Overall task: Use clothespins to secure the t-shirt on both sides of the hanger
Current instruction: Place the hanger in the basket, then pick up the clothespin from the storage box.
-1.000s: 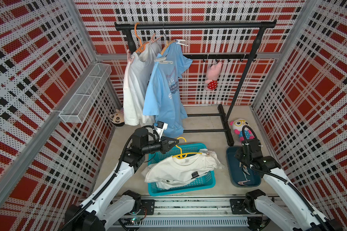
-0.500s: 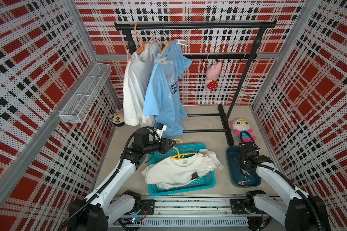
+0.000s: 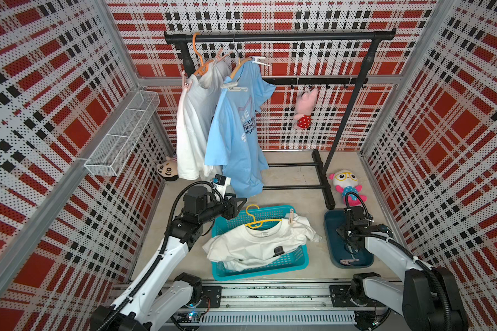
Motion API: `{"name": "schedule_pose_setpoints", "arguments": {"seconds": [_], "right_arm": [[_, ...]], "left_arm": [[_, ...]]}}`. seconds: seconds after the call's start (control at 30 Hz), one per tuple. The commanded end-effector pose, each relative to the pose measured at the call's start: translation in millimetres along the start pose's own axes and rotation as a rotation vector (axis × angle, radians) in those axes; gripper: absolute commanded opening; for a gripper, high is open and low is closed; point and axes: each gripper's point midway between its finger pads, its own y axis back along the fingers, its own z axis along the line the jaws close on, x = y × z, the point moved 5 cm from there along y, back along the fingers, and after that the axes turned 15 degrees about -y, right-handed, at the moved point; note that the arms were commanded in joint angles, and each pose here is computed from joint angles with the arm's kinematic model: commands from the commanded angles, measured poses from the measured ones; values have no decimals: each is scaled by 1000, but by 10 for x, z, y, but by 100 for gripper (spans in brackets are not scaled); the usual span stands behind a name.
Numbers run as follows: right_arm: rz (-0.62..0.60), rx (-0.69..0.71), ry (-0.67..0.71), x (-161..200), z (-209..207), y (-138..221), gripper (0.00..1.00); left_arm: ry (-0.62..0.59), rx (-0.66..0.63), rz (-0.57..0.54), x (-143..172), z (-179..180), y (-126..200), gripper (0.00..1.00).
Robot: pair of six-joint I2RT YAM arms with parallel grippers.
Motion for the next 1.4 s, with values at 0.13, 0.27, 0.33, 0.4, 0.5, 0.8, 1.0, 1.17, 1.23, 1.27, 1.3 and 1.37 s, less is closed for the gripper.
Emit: {"name": "schedule_pose_setpoints", "arguments": {"seconds": [0.13,0.27,0.33,0.4,0.5,0.8,1.0,1.17,1.23,1.27,1.3,1.37], "right_arm": [[-15,-5,0,-21,17,-83,23],[14,-19,12,14,39,-84,14],[12,-36,16,0,69,-42,13],[12,-67,29,-16,120,19,9],[10,-137,59,-48,223,140,4],[-93,-542,326,-197,722,883,0],[-280,-1013,693,-125,1157,1729,0],[-419,-1253,1025,129,1362,2247,0],[-454,-1314,1123,223,1407,2384,0],[-473,-1334,1174,267,1418,2435,0],[-490,-1354,1222,311,1423,2484,0],[-560,-1353,1314,362,1429,2527,0]], "left_arm": [[-65,-66,-84,-248,36,144,62],[-83,-90,-104,-302,43,195,62],[-94,-99,-119,-342,35,233,62],[-110,-110,-130,-378,33,269,62],[-128,-124,-150,-439,27,316,62],[-243,-100,-224,-660,-105,419,62],[-282,-44,-288,-825,-443,318,65],[-153,27,-374,-1101,-868,101,68],[-126,74,-385,-1170,-1017,25,68],[-123,103,-380,-1186,-1095,-12,68],[-135,134,-375,-1201,-1168,-43,68],[-161,191,-343,-1203,-1308,-109,68]]}}
